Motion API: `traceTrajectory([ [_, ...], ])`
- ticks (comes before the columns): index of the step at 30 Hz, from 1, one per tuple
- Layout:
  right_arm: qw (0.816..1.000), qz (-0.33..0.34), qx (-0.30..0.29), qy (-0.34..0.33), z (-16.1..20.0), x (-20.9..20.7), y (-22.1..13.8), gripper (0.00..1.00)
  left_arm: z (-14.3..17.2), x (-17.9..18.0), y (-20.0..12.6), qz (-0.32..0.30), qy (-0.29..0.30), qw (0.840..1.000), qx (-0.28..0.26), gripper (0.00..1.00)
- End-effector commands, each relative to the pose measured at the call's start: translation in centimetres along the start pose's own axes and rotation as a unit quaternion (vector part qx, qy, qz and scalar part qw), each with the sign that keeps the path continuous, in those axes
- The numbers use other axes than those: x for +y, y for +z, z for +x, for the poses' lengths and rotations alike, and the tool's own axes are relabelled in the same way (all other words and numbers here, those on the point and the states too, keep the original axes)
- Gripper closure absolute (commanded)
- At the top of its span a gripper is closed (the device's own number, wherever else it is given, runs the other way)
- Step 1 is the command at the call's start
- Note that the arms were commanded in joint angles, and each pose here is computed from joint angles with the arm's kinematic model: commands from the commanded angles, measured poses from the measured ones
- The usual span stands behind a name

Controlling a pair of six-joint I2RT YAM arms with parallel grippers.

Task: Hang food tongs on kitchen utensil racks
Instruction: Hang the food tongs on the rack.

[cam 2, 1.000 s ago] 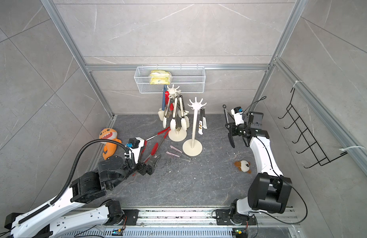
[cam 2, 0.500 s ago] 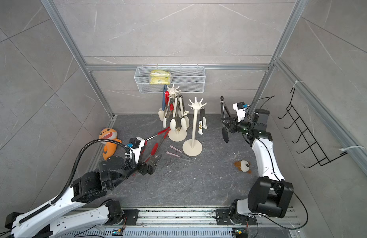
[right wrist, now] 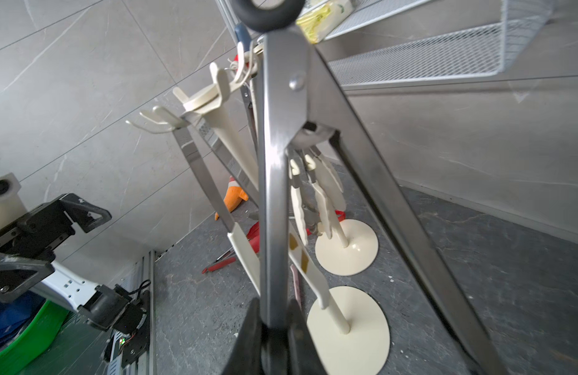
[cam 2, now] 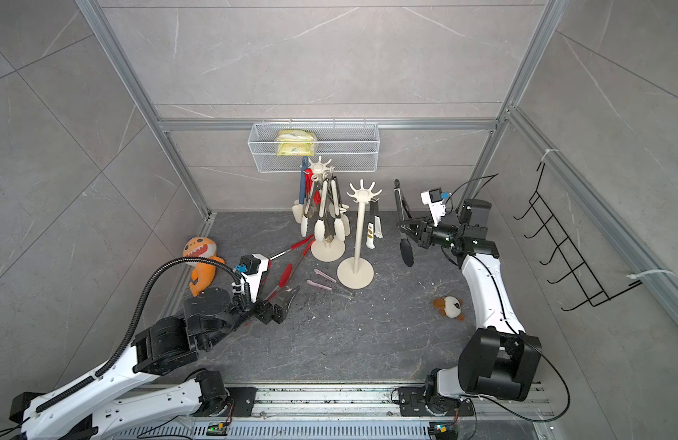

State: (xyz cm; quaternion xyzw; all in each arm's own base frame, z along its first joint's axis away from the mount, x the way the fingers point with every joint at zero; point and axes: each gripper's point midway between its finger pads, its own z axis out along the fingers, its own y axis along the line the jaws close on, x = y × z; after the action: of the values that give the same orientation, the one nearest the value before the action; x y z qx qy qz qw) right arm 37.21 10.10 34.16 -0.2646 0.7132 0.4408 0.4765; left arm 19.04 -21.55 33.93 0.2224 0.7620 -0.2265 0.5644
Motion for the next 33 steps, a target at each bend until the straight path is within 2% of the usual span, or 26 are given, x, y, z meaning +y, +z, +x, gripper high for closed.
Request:
traceTrajectory([
  [1, 0.999, -0.025, 0.005, -0.019, -0.6, 1.3, 0.1, 1.0, -0.9, -0.3, -0.2, 0.01, -0.009, 1.0, -0.017, 0.0],
  [33, 0.996, -0.066, 0.055, -0.007, 1.1, 2.9, 2.6, 1.0, -0.4, -0.2, -0.4, 0.013, -0.015, 1.0, -0.014, 0.0],
])
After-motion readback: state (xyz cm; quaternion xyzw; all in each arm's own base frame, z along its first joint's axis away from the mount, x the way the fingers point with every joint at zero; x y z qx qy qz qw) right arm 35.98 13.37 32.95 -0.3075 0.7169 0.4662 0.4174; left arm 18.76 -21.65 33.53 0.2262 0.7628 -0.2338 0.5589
